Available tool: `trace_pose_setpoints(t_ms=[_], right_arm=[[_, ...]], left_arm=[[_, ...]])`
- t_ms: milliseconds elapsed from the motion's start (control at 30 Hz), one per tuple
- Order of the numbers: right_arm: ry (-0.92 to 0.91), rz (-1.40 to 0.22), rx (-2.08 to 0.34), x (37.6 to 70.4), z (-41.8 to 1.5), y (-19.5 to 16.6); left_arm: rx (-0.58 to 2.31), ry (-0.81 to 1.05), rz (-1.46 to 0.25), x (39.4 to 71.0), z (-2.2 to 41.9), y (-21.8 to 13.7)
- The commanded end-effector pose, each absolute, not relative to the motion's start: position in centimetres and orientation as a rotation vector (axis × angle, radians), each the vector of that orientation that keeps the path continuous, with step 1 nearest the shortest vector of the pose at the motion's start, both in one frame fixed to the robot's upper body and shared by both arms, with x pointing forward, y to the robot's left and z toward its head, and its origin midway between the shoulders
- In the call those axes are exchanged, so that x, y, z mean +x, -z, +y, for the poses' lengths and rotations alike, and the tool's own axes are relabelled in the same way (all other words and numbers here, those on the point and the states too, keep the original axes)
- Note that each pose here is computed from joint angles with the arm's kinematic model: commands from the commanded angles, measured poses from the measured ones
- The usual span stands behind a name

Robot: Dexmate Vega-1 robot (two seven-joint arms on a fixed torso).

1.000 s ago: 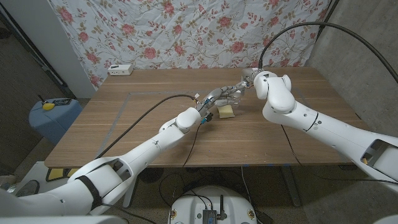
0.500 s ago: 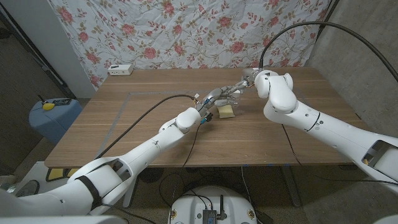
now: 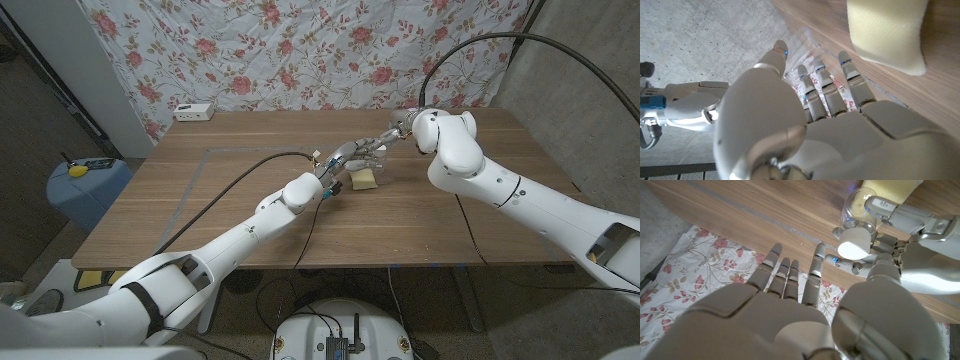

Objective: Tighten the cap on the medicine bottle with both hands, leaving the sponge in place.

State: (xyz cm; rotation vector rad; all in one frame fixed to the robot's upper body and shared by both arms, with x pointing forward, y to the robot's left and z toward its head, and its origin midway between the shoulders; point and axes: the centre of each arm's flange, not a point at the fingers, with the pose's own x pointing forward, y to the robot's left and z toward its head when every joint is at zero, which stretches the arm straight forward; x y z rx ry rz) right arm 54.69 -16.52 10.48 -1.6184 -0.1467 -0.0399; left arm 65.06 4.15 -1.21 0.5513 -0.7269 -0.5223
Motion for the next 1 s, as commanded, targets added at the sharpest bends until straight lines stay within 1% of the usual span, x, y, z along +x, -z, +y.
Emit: trace_pose_setpoints(t_ms=[33, 300, 1000], right_arm=[[-0.047, -0.143, -1.599, 54.45, -16.80, -10.79], [-0.084, -0.151, -1.586, 54.44, -16.83, -10.82], [-0.097, -0.165, -1.581, 54.44, -16.86, -11.16]], left_arm=[[0.549, 0.528, -0.730, 65.15, 3.86, 0.97], [0.548, 0.525, -0.727, 65.00, 3.80, 1.18], [0.543, 0.515, -0.727, 64.60, 4.05, 1.59]])
